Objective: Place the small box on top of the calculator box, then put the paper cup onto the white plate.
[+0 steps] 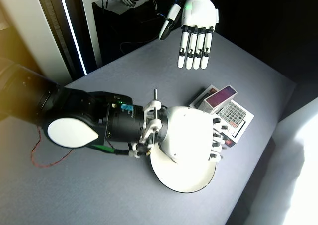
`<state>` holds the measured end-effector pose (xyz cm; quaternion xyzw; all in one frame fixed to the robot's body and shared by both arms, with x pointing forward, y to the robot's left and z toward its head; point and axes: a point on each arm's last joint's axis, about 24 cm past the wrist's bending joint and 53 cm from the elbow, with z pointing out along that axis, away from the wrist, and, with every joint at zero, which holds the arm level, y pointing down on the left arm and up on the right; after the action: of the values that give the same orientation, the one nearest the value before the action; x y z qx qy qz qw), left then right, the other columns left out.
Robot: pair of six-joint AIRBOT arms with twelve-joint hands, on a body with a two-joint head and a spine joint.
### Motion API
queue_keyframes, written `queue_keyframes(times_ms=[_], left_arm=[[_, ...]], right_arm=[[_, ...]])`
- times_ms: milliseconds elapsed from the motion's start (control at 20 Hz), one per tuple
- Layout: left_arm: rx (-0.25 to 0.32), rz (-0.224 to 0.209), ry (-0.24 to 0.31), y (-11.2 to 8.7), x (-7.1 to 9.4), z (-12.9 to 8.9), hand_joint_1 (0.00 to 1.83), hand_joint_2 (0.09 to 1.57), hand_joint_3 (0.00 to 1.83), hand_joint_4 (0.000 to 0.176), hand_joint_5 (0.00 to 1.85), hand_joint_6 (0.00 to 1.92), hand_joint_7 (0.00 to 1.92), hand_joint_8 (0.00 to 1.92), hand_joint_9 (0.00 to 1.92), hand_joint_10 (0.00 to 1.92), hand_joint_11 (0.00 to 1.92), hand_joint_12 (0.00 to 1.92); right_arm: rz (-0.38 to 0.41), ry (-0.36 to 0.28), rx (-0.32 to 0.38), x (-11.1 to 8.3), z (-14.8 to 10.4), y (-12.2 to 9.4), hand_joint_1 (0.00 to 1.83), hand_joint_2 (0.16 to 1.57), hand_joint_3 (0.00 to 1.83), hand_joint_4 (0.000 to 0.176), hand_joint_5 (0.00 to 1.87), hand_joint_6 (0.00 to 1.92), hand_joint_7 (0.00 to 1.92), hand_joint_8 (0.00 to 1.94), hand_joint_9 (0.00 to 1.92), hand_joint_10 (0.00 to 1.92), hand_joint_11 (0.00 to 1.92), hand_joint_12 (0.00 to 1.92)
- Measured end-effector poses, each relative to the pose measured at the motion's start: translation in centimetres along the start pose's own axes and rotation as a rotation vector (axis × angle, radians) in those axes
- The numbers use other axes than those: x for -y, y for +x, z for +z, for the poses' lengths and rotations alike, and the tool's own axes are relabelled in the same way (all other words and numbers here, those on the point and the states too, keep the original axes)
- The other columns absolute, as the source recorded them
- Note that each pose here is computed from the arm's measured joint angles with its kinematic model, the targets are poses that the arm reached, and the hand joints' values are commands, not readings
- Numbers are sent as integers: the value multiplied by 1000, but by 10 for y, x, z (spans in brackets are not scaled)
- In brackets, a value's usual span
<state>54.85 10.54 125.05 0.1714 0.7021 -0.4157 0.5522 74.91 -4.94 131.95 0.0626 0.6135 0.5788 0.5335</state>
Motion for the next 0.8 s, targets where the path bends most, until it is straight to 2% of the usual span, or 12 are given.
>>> queue_keyframes(times_ms=[100, 150, 200, 250, 300, 350, 400, 450, 550, 600, 650, 800], left_arm=[[0, 0, -1, 0, 0, 0, 0, 1252, 2, 0, 244, 7, 238, 4, 180, 6, 0, 200], [1, 0, 1, 0, 0, 0, 0, 1256, 1, 0, 245, 3, 238, 2, 189, 5, 0, 203], [0, 0, 1, 0, 0, 0, 0, 1253, 0, 0, 220, 0, 207, 0, 162, 0, 0, 180], [0, 0, 0, 0, 0, 0, 0, 1251, 0, 0, 245, 0, 239, 3, 198, 3, 0, 270], [-1, 0, -1, 0, 0, 0, 0, 1250, 0, 0, 223, 1, 224, 2, 180, 2, 0, 237], [0, 0, -1, 0, 0, 0, 0, 1258, 2, 0, 228, 3, 229, 4, 185, 3, 0, 246], [4, 1, 2, -2, 1, 0, 0, 1258, 2, 0, 228, 3, 229, 4, 185, 3, 0, 246], [5, 1, 3, -2, 1, 0, 0, 1263, 0, 0, 247, 1, 233, 3, 176, 4, 0, 254], [4, 1, 1, -1, 0, 0, 0, 1261, 0, 0, 259, 3, 243, 4, 185, 6, 0, 277], [4, 1, 1, -1, 1, 0, 0, 1258, 0, 0, 235, 5, 225, 5, 174, 5, 0, 218], [4, 0, 1, -1, 1, 0, 0, 1256, 0, 0, 250, 2, 245, 3, 194, 4, 0, 252], [4, 1, 1, -1, 1, 0, 0, 1257, 0, 0, 264, 3, 246, 1, 183, 0, 0, 245]], right_arm=[[9, 1, 1, 2, 0, 2, 1480, 1139, 0, 0, 880, 1129, 1006, 878, 787, 1128, 689, 1669], [22, -1, 7, 4, -1, 4, 1386, 1149, 1, 0, 847, 1207, 992, 943, 774, 1253, 609, 1327], [43, 0, 13, 7, -2, 5, 1362, 1168, 3, 0, 785, 1291, 942, 1013, 765, 1324, 585, 1214], [63, 3, 20, 11, -4, 6, 1354, 1182, 1, 0, 746, 1341, 907, 1050, 764, 1362, 571, 1182], [71, 2, 24, 12, -5, 6, 1205, 1218, 5, 0, 709, 1418, 847, 1171, 708, 823, 490, 1190], [68, 3, 23, 13, -5, 6, 1329, 1132, 0, 0, 683, 692, 780, 610, 727, 553, 429, 1192], [70, 4, 25, 14, -6, 6, 1329, 1132, 0, 0, 683, 692, 780, 610, 727, 553, 429, 1192], [71, 0, 29, 14, -7, 5, 1311, 1100, 0, 0, 764, 150, 857, 110, 788, 202, 374, 1153], [66, -7, 30, 13, -7, 5, 1293, 1113, 1, 0, 738, 76, 829, 45, 755, 137, 302, 1189], [67, -13, 33, 12, -7, 5, 1230, 1123, 1, 0, 675, 15, 740, 1, 665, 57, 178, 1226], [67, -19, 35, 11, -7, 4, 1188, 1127, 2, 0, 641, 3, 700, 0, 627, 34, 112, 1280], [66, -19, 35, 11, -7, 4, 1142, 1115, 0, 0, 622, 0, 668, 0, 600, 17, 69, 1321]])
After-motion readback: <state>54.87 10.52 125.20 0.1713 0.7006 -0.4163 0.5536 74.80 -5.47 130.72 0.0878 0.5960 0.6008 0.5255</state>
